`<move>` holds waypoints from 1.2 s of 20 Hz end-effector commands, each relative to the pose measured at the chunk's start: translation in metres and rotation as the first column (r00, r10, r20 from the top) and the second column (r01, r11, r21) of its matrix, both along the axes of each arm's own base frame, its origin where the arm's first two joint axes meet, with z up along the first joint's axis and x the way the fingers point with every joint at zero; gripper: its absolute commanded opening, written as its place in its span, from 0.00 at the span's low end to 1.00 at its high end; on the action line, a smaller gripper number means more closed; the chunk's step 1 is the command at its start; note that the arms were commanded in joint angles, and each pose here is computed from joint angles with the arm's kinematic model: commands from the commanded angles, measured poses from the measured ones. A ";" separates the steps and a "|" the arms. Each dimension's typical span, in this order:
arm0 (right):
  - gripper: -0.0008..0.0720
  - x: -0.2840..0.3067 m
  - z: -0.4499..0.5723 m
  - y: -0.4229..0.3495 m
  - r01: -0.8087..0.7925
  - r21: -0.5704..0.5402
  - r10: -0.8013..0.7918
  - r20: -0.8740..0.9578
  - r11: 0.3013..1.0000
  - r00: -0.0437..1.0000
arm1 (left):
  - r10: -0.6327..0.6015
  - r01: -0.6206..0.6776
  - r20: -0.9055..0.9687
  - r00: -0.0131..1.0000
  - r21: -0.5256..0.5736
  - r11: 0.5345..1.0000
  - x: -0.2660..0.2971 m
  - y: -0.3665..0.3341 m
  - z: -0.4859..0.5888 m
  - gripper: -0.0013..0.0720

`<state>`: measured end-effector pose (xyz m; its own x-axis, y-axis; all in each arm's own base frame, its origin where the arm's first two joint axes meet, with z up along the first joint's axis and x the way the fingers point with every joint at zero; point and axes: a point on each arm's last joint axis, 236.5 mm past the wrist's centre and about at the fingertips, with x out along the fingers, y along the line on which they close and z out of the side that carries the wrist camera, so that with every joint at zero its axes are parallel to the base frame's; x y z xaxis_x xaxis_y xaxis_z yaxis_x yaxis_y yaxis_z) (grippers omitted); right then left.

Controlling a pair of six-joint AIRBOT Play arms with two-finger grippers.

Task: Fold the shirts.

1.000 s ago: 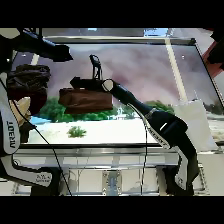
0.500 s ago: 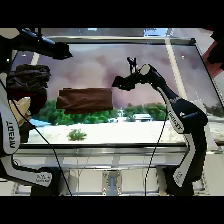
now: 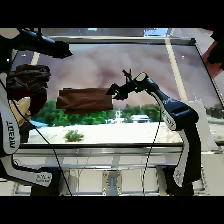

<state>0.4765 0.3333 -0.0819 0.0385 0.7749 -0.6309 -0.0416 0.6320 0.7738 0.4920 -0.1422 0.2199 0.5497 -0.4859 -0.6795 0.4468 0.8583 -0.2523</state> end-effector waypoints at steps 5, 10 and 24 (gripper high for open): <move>0.77 -0.020 -0.011 0.050 -0.008 0.066 0.011 -0.042 0.998 0.999 | -0.003 0.003 -0.004 1.000 0.003 1.000 -0.001 0.000 -0.001 0.03; 0.60 -0.019 0.001 0.047 0.002 0.128 0.008 -0.080 0.992 0.997 | -0.012 0.012 -0.020 1.000 0.009 1.000 -0.004 0.000 -0.004 0.03; 0.73 0.005 -0.001 0.016 0.031 0.119 -0.028 -0.033 0.992 0.999 | -0.011 0.011 -0.019 1.000 0.008 1.000 -0.004 0.000 -0.004 0.03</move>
